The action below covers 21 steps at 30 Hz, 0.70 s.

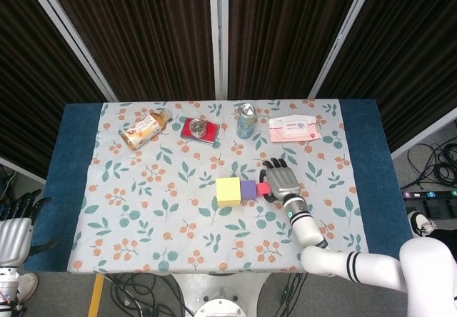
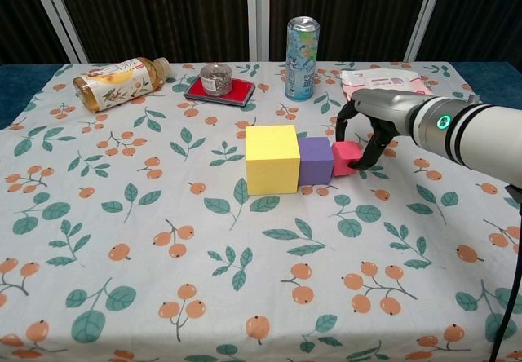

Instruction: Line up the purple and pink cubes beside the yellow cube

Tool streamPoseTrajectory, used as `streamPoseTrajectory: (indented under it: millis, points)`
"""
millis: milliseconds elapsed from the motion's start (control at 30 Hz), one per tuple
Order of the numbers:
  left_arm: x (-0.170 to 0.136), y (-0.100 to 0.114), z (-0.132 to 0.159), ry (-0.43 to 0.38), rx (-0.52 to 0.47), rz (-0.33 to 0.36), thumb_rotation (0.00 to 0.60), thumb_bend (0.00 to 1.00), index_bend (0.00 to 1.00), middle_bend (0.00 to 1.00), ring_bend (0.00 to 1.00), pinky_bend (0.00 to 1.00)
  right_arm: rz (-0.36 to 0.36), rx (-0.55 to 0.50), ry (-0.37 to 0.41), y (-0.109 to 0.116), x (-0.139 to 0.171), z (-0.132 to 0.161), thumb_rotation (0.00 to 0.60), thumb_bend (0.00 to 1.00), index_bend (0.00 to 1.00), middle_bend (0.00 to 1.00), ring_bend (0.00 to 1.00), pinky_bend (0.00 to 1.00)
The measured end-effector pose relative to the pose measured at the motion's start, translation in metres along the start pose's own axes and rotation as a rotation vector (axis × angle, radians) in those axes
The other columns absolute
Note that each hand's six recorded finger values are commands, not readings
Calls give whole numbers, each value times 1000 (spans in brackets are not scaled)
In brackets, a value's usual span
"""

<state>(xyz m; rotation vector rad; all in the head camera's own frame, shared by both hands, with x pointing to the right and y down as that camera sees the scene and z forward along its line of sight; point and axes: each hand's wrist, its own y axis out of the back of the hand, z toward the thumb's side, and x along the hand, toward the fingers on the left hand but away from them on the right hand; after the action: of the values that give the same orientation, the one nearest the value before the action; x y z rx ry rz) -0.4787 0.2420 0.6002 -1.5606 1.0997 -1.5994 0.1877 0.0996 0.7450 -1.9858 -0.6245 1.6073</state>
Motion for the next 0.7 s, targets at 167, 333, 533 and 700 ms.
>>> streamPoseTrajectory:
  millis: [167, 333, 533, 700]
  points:
    - [0, -2, -1, 2, 0, -4, 600, 26, 250, 184, 93, 133, -5, 1, -6, -1, -2, 1, 600, 223, 465, 115, 0, 0]
    - [-1, -2, -2, 4, -2, -4, 600, 26, 250, 184, 93, 133, -6, 4, -7, -2, -3, 2, 600, 212, 432, 111, 0, 0]
    - [-1, -3, -3, 5, -2, -6, 600, 27, 250, 184, 93, 133, 0, 7, -8, -5, -3, 3, 600, 195, 398, 105, 0, 0]
    - [-1, -3, -3, 4, -4, -5, 600, 26, 250, 184, 93, 133, 2, 6, -3, -5, -3, 5, 600, 184, 365, 102, 0, 0]
